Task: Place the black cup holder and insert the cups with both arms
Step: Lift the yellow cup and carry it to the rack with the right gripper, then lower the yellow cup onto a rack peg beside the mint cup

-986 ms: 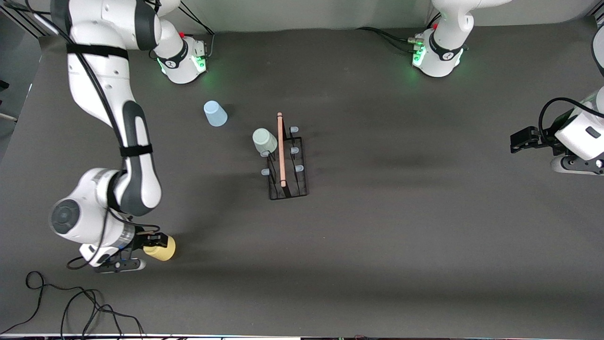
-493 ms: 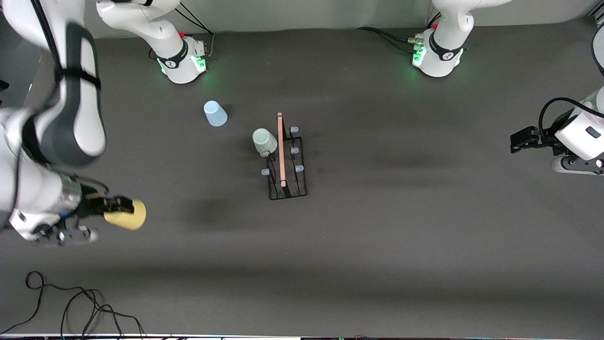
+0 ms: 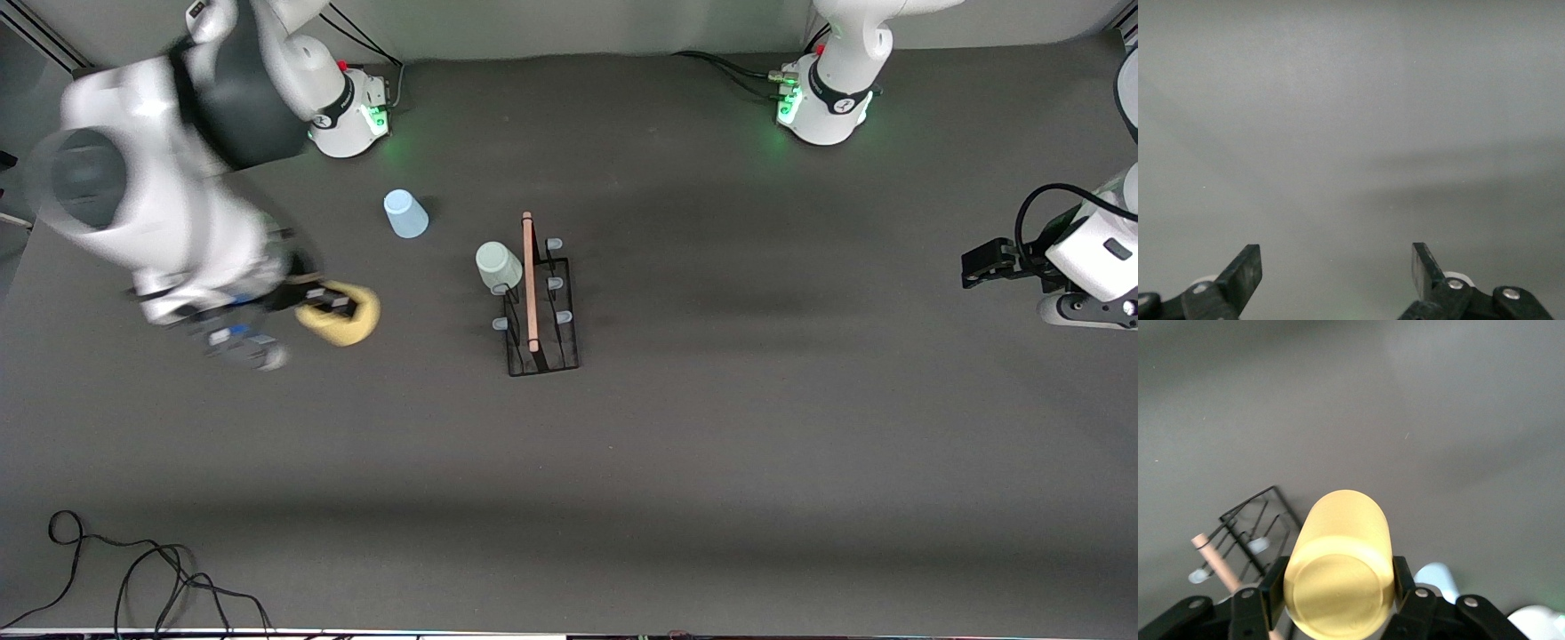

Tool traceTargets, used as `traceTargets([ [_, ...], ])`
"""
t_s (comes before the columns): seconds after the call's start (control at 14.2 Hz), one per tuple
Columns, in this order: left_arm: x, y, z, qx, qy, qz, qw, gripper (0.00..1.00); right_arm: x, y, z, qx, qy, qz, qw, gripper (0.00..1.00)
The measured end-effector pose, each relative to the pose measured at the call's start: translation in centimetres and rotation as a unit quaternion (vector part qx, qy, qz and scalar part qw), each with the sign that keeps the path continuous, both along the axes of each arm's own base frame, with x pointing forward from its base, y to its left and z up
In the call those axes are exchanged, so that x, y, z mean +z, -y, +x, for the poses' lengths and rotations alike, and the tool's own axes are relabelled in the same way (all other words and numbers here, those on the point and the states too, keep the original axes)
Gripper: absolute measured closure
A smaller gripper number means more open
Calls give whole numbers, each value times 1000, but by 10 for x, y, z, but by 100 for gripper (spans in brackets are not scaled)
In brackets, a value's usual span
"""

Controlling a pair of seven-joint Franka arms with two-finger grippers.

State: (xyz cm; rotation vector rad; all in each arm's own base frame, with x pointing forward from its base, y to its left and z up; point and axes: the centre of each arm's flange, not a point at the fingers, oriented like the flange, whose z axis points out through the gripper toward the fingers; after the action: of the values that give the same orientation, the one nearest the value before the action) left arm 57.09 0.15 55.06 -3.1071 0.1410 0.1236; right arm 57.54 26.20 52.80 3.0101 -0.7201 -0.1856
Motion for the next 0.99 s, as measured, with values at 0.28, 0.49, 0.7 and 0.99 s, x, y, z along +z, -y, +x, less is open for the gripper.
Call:
traceTargets([
  [0.28,0,0,0,0,0,0,1000,0,-24,-78,-26,-80,14,-7,997,34],
  [0.49,0,0,0,0,0,0,1000,0,-60,-96,-27,-103,36,0,994,34],
  [0.7,0,0,0,0,0,0,1000,0,-98,-104,-29,-110,53,3,993,34],
  [0.99,0,0,0,0,0,0,1000,0,-139,-106,-27,-114,67,-2,991,34],
])
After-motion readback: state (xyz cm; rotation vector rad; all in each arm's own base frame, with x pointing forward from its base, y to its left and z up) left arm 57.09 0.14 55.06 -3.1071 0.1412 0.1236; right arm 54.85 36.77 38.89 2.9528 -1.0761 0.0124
